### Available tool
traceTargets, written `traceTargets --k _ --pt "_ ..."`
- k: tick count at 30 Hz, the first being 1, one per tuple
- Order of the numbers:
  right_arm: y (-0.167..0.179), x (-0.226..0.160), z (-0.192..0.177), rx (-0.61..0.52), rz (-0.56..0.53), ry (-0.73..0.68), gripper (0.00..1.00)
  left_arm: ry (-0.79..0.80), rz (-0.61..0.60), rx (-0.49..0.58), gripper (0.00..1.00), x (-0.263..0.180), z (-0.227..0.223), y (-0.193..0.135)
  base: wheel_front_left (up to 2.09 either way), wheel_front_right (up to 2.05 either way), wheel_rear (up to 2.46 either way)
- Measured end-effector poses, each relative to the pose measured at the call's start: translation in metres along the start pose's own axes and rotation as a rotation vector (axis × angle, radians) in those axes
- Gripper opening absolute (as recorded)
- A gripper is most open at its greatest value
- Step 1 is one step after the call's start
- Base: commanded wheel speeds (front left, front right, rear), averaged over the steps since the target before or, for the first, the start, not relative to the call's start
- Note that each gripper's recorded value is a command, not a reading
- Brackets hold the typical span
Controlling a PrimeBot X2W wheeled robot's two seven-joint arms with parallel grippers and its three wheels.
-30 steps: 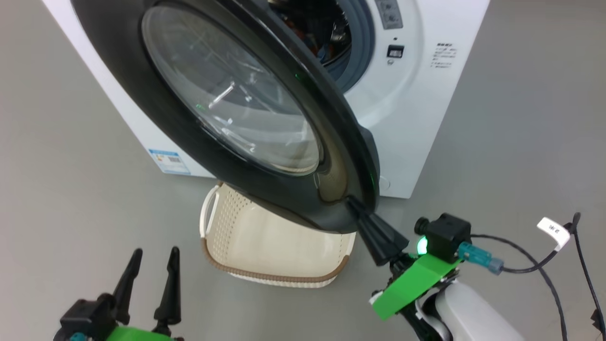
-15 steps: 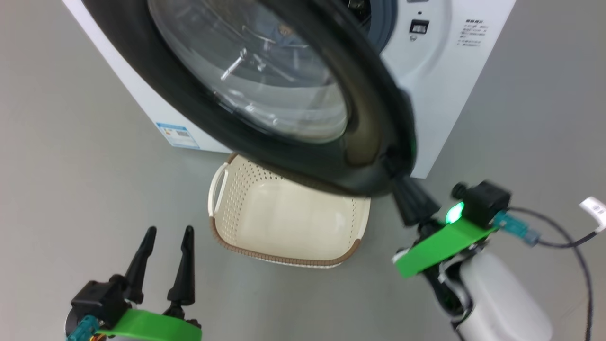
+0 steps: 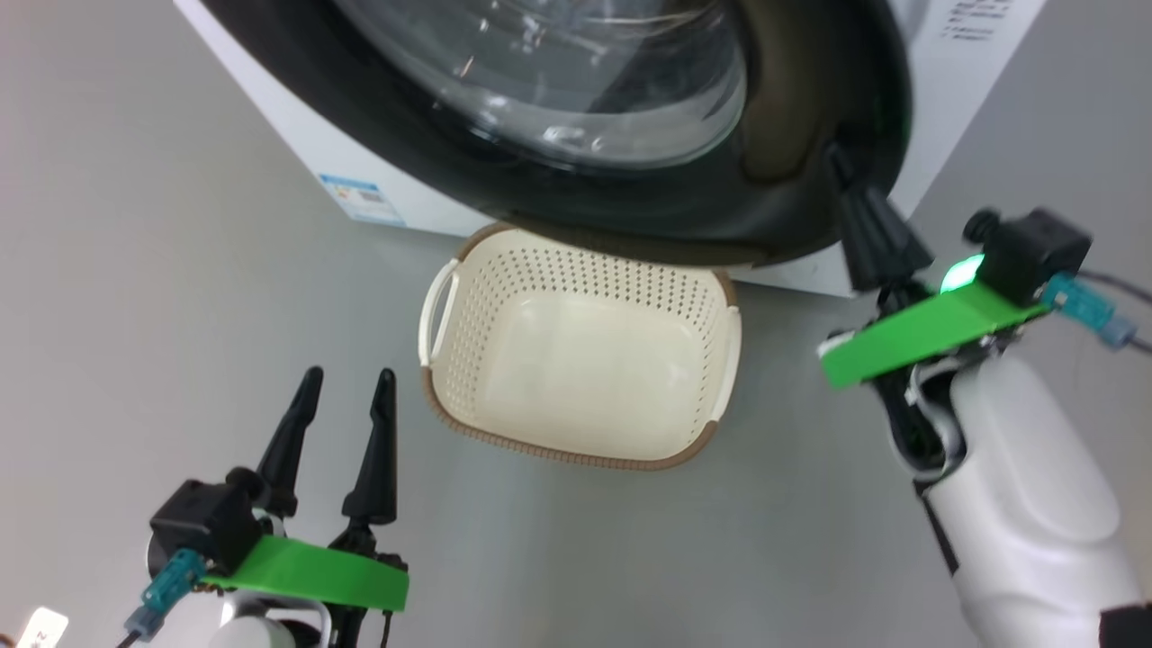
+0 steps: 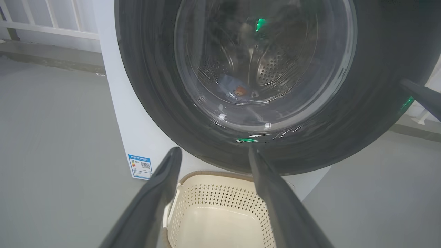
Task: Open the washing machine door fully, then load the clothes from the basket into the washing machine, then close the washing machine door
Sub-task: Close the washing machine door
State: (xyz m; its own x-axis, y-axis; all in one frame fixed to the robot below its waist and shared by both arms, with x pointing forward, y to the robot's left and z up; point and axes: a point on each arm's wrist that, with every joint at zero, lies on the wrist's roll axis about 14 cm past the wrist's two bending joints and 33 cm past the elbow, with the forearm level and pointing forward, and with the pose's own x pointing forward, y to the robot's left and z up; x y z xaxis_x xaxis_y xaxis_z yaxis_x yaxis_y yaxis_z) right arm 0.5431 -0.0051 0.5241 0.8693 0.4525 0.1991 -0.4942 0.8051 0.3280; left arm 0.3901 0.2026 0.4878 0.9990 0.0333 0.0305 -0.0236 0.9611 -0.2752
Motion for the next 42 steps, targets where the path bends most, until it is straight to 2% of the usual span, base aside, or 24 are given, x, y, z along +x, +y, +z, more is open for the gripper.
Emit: traceTargets --k 13,18,28,34,38,40,41,42 --pt "-0.029 0.054 0.010 -0.006 -0.038 -0.070 0.00 0.014 0.003 0.005 1.00 0.019 -0.008 0.001 0.00 0.00 0.00" --pt "-0.030 0.068 0.006 0.023 -0.037 -0.083 0.00 0.018 0.010 0.010 1.00 0.024 -0.010 0.004 0.00 0.00 0.00" --pt "-0.024 0.073 0.004 0.024 -0.019 -0.082 0.00 0.021 0.023 0.014 1.00 0.023 -0.011 0.008 0.00 0.00 0.00" --pt "-0.020 0.057 0.000 -0.005 -0.013 -0.046 0.00 0.008 0.023 0.010 1.00 0.021 -0.005 0.007 0.00 0.00 0.00" --pt "-0.018 0.038 -0.007 -0.003 -0.023 -0.011 0.47 0.001 0.023 0.008 1.00 0.017 -0.002 0.008 0.00 0.00 0.00" --pt "-0.016 0.028 -0.010 -0.002 -0.027 0.007 0.81 0.002 0.029 0.010 1.00 0.014 -0.001 0.011 0.00 0.00 0.00" --pt "-0.014 0.023 -0.012 -0.002 -0.029 0.016 0.91 0.003 0.035 0.011 1.00 0.011 -0.001 0.013 0.00 0.00 0.00" --pt "-0.013 0.018 -0.013 0.000 -0.031 0.025 0.91 0.005 0.039 0.012 1.00 0.009 -0.001 0.015 0.00 0.00 0.00"
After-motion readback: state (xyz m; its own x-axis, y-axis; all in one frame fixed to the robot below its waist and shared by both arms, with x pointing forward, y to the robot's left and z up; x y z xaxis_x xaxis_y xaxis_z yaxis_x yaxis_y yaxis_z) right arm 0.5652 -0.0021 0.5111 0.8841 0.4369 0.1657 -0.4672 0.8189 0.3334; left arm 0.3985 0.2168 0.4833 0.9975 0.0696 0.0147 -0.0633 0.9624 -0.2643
